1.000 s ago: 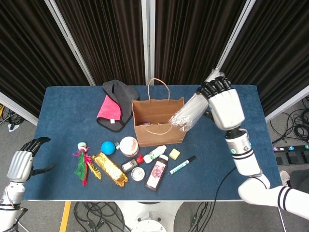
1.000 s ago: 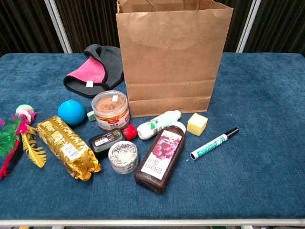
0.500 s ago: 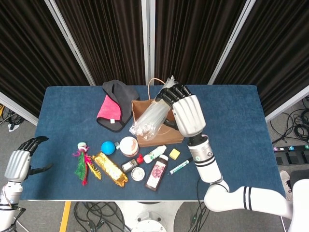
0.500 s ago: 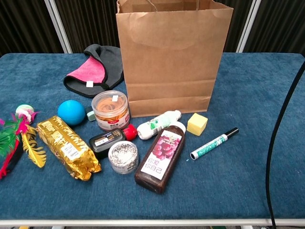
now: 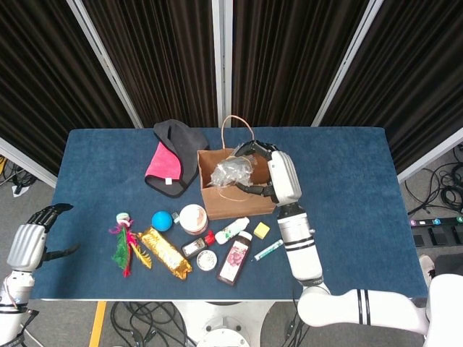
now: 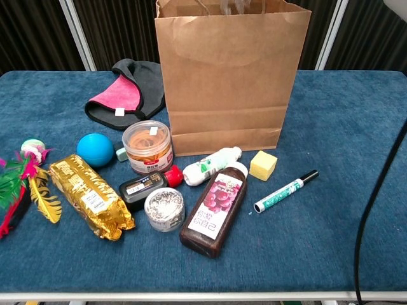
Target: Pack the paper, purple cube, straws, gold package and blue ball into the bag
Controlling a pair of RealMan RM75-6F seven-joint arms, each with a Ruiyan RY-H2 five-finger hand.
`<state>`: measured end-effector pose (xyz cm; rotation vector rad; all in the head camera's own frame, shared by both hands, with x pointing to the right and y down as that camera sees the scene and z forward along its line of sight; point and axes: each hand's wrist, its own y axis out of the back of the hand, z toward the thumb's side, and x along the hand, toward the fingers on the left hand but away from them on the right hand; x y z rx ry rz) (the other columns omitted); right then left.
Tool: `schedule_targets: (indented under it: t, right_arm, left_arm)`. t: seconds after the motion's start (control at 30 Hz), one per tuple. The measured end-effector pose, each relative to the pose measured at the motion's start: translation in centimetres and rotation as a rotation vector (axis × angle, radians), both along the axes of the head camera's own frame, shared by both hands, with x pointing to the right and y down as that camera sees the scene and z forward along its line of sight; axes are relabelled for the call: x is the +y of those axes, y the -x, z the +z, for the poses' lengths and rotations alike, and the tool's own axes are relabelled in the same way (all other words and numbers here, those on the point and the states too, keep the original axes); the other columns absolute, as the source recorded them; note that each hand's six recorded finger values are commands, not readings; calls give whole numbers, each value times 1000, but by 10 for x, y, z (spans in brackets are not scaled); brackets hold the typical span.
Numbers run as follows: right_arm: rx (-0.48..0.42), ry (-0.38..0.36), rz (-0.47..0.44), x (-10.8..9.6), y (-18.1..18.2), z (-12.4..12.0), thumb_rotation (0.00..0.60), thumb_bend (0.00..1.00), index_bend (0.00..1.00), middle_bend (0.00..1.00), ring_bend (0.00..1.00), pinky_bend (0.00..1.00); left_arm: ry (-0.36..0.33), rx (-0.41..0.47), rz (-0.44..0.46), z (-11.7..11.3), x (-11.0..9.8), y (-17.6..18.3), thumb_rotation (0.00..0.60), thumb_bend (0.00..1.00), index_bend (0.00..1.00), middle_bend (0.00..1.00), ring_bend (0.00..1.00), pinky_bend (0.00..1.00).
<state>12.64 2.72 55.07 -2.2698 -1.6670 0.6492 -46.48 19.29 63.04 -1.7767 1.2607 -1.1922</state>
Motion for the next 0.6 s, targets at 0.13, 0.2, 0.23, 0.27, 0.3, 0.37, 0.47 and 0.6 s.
schedule_targets:
  t: [0.13,0.2,0.23,0.27,0.3,0.37,0.47,0.6]
  right_arm:
    - [-102,107,43,3,-7,5,600,265,594,505,379,307]
    - [-121,138,56,5,-13,7,600,266,594,505,379,307]
    - [-120,143,58,6,-14,8,600,266,594,504,379,308]
    - [-116,146,61,6,-15,9,600,265,595,502,379,308]
    - [-112,147,63,6,-16,10,600,265,595,500,378,308]
    - [-98,149,65,6,-17,13,600,240,570,495,361,287]
    - [-84,152,45,6,-14,16,600,137,412,427,234,174]
    - [-80,149,-10,7,-6,18,600,8,171,261,60,19]
  left_arm:
    - [2,2,10,1,-1,-3,600,69,291,348,250,281]
    - [1,3,11,1,-2,-3,600,69,291,348,250,281]
    - [2,4,11,1,-2,-3,600,69,291,348,250,281]
    - [2,4,12,2,-2,-3,600,69,291,348,250,281]
    - [3,4,12,2,-2,-3,600,70,291,348,250,281]
    - [6,3,11,2,-1,-3,600,69,291,348,250,281]
    - [8,1,9,3,0,-2,600,72,291,348,250,281]
    - [7,2,3,2,-1,-1,600,73,291,348,250,281]
